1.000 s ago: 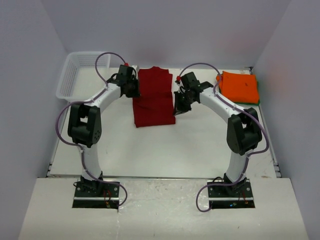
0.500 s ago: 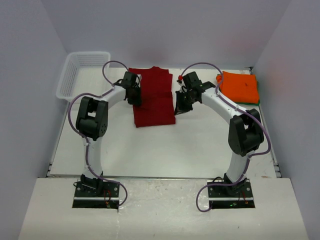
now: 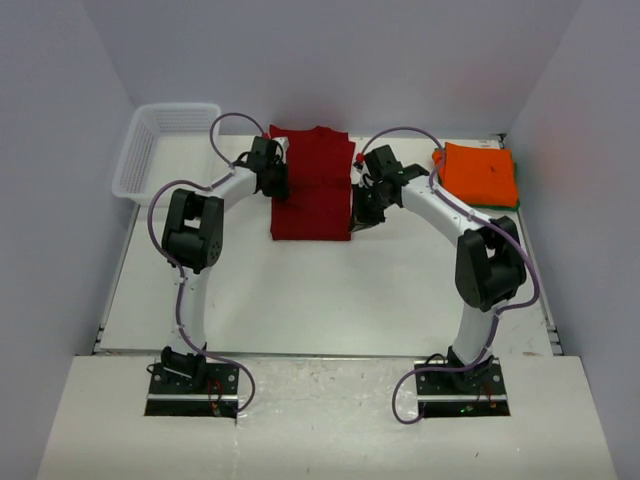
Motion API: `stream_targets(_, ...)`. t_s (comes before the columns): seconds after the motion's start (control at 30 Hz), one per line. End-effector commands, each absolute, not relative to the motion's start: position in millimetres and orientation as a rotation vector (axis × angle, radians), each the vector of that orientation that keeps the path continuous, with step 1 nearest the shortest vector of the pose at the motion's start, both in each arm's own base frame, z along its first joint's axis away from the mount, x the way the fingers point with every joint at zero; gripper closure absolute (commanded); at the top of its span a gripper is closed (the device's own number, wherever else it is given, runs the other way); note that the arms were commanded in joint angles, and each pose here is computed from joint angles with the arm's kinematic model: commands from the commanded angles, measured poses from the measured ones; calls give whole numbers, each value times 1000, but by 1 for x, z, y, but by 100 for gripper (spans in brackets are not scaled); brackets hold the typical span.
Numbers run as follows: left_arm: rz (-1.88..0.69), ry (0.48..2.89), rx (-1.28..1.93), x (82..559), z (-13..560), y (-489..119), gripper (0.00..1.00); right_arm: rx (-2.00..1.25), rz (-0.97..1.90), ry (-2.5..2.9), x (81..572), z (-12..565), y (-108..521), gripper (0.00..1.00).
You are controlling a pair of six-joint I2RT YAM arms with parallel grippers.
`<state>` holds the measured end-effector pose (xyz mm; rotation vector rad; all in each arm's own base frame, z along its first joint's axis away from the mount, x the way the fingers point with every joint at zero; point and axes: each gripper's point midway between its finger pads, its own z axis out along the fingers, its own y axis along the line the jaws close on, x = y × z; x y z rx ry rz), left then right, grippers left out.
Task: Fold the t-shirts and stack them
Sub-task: Fold the folded rectangular tshirt in 1/3 of the way
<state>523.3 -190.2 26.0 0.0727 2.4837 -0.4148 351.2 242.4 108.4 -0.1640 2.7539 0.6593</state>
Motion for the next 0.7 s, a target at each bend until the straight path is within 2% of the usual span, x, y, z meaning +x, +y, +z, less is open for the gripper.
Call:
stream_targets(0.0, -436, 2415, 103, 535, 39, -196, 100, -170, 632, 2746, 366, 103, 243, 100)
stream_targets(0.2, -526, 2346, 121, 523, 87, -203, 100, -164, 661, 2739, 389, 103, 256, 100)
stream_targets(0.43, -534, 2274, 129, 504, 132, -199, 100, -161, 650, 2737, 392, 103, 255, 100)
stream_targets(0.67, -627, 2259, 190, 484, 141, -231, 100, -151, 637, 2722, 389, 111, 247, 100)
